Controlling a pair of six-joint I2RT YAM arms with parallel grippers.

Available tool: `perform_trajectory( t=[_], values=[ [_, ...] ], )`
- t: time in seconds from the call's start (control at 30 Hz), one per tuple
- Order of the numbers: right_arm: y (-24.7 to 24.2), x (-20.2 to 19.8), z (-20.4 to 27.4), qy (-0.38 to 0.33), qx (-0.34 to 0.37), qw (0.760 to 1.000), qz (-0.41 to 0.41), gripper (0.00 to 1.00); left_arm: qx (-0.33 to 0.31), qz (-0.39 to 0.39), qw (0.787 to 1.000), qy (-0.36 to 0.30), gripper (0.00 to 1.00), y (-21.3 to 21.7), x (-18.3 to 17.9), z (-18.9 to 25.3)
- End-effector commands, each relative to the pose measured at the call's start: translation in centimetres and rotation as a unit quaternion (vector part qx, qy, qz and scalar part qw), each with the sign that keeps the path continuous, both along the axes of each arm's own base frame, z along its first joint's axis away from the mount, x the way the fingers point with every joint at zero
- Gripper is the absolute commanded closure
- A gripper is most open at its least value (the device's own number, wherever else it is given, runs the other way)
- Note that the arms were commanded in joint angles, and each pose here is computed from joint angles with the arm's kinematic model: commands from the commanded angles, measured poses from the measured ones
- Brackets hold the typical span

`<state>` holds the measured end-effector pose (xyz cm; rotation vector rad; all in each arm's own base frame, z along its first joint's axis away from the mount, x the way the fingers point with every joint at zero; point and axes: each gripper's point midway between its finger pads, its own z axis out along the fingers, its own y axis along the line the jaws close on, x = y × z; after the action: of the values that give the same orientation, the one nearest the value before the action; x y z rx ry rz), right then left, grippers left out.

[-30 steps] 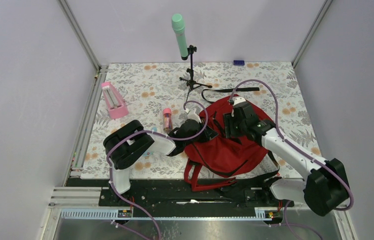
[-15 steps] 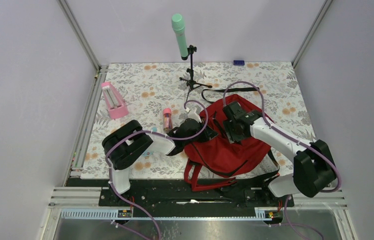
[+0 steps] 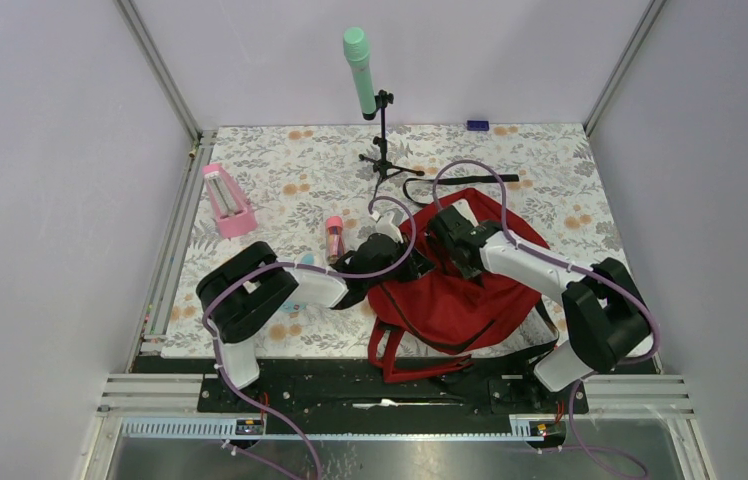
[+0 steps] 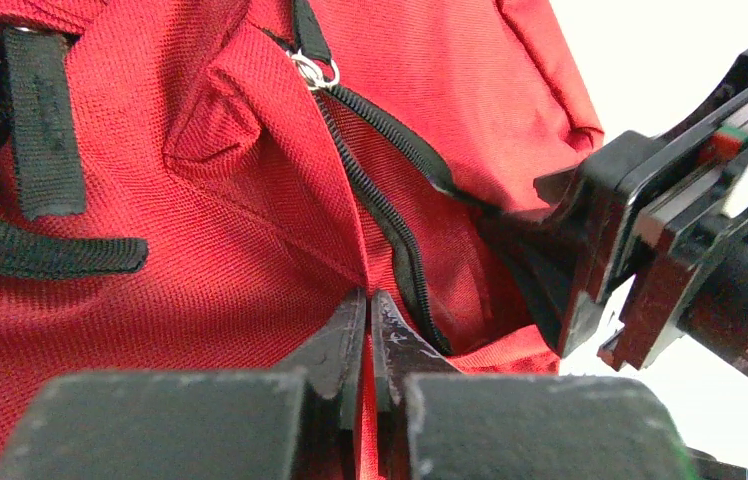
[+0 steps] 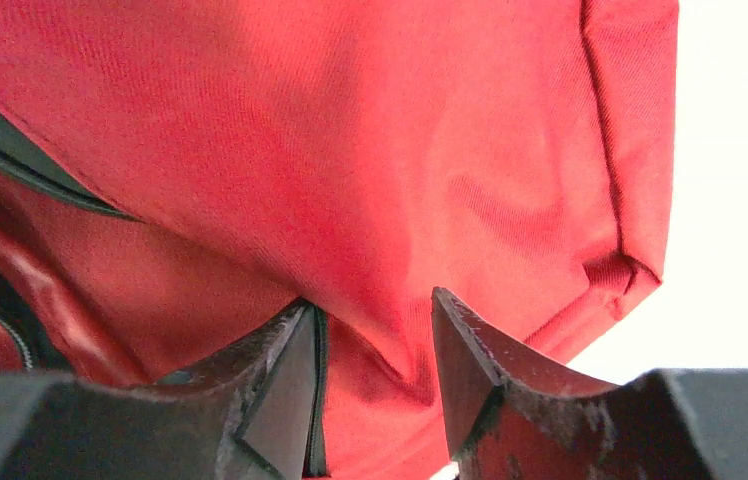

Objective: Pack the student bag
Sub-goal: Pick up the stationery from the center of the board.

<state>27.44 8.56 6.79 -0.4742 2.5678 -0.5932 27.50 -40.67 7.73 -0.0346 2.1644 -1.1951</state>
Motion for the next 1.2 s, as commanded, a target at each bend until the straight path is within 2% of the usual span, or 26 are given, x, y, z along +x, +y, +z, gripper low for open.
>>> perform_trajectory(
  t=[0.0,0.13,0.17,0.23,0.3,0.33,0.37,0.43,0.53,0.57,0.67,0.73,0.93,1.17],
  values=[
    [1.4,3.6,2.4,-0.115,0.038,0.992,-0.013,0.51,-0.025,-0.015,0.999,-0.031,1.00,-0.6,0.2,3.5],
    [2.6,4.8,3.0,-0.171,0.091,0.981,-0.016,0.53,-0.024,-0.020,0.999,-0.036,1.00,-0.7,0.3,4.0],
    [2.9,5.2,3.3,-0.182,0.095,0.979,-0.012,0.57,-0.024,-0.022,0.999,-0.040,1.00,-0.8,0.3,4.2],
    [3.1,5.6,3.6,-0.186,0.099,0.978,-0.007,0.69,-0.023,-0.028,0.998,-0.050,1.00,-0.9,0.3,4.6],
    [3.6,5.8,4.0,-0.180,0.101,0.978,0.003,0.85,-0.029,-0.038,0.997,-0.065,0.99,-1.2,0.2,5.3],
    [3.7,5.8,4.3,-0.177,0.101,0.979,0.005,0.95,-0.034,-0.046,0.995,-0.076,0.90,-1.3,0.1,5.8],
    [3.6,5.7,4.6,-0.174,0.100,0.980,0.004,1.00,-0.041,-0.051,0.994,-0.089,0.77,-1.4,0.0,6.5],
    [3.8,5.3,5.7,-0.171,0.113,0.979,0.004,1.00,-0.060,-0.059,0.989,-0.120,0.48,-1.2,-0.4,8.3],
    [4.4,4.4,7.2,-0.166,0.152,0.974,0.013,1.00,-0.079,-0.068,0.977,-0.185,0.27,-0.4,-1.3,10.7],
    [4.6,4.1,7.5,-0.160,0.167,0.973,0.018,1.00,-0.083,-0.071,0.972,-0.206,0.24,-0.2,-1.6,11.3],
    [5.3,3.0,7.9,-0.136,0.207,0.969,0.026,1.00,-0.094,-0.093,0.959,-0.250,0.23,0.3,-2.9,12.4],
    [5.4,2.7,7.8,-0.123,0.228,0.966,0.023,1.00,-0.098,-0.114,0.954,-0.260,0.28,0.1,-3.5,12.5],
    [5.4,2.3,8.8,-0.118,0.294,0.949,0.005,1.00,-0.115,-0.124,0.962,-0.213,0.33,-1.0,-3.9,10.5],
    [6.0,2.2,10.2,-0.117,0.360,0.926,0.005,1.00,-0.183,-0.153,0.947,-0.214,0.46,-4.4,-4.4,11.2]
  ],
)
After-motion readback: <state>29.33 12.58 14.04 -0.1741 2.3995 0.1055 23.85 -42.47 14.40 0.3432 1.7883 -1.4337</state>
